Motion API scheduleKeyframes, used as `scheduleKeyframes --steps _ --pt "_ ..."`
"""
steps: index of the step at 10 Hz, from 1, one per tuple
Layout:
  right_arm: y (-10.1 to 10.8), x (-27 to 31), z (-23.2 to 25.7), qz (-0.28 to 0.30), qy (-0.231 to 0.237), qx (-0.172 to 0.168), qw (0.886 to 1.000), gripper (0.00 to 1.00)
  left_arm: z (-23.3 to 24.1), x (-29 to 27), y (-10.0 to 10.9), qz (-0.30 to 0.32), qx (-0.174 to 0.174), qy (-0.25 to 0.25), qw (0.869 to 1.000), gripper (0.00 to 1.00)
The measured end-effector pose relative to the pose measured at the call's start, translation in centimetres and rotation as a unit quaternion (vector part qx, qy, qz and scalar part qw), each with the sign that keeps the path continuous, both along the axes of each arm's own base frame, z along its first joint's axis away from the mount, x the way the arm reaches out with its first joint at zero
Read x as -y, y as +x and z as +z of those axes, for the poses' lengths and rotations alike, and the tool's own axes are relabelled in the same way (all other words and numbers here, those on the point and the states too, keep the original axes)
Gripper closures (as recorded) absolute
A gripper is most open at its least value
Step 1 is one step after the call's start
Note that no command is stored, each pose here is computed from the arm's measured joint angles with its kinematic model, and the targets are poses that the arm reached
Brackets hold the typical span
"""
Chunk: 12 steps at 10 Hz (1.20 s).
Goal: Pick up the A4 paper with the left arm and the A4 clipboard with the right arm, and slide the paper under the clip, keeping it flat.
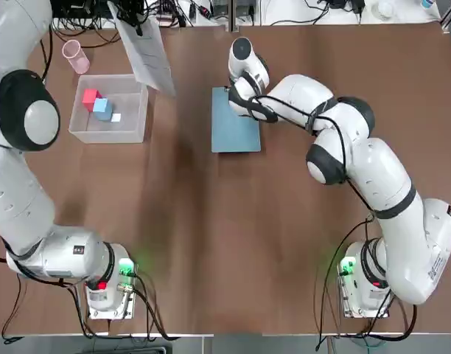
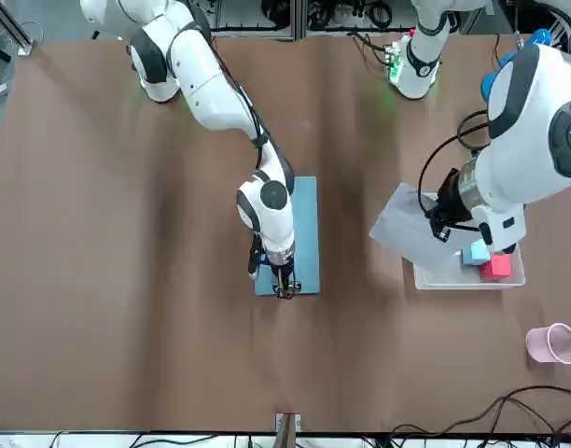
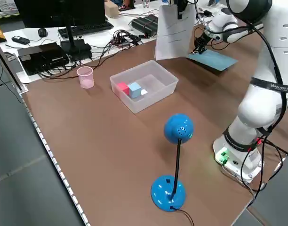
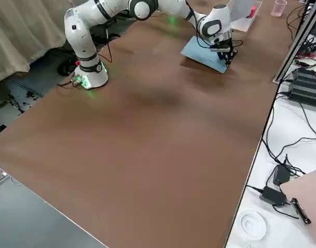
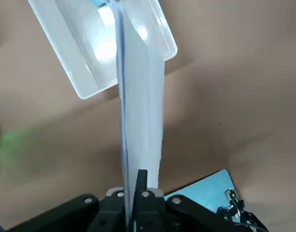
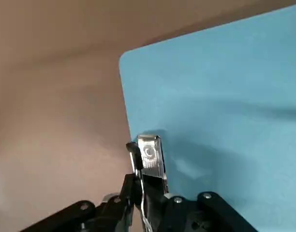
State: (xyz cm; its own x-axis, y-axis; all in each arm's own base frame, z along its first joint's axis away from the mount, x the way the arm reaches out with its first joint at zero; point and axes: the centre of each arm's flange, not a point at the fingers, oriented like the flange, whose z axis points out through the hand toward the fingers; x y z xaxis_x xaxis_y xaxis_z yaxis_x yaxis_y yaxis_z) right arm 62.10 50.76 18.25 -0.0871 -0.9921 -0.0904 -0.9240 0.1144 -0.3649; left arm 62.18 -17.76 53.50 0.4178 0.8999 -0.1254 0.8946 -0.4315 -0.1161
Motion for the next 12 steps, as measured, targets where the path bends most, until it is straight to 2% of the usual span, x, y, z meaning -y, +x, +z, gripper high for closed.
scheduleKeyframes --steps 2,3,6,7,10,12 --pt "0.1 0.1 0.0 -0.006 -0.001 0.002 1.0 0.9 -0.2 0.1 0.0 -0.001 -0.001 0.0 1.0 0.99" --pt "0.0 0.1 -0.1 -0.004 -0.003 0.004 1.0 0.81 -0.1 0.2 0.0 -0.001 -0.001 0.0 1.0 0.99" --pt "-0.2 -0.1 -0.3 -0.002 -0.007 0.004 1.0 0.35 0.0 0.7 -0.1 -0.003 -0.001 -0.012 1.0 0.99" --pt "-0.1 0.0 -0.4 -0.002 -0.008 0.004 1.0 0.15 0.1 0.8 0.1 0.003 0.006 -0.014 1.0 0.99" --pt "0.1 0.5 -0.6 -0.008 -0.019 -0.006 1.0 0.13 0.8 1.8 0.9 0.087 0.042 -0.021 0.995 0.99" --pt "-0.1 0.5 -0.4 -0.008 -0.033 -0.02 0.999 0.13 1.1 2.1 1.1 0.116 0.051 -0.023 0.992 0.99"
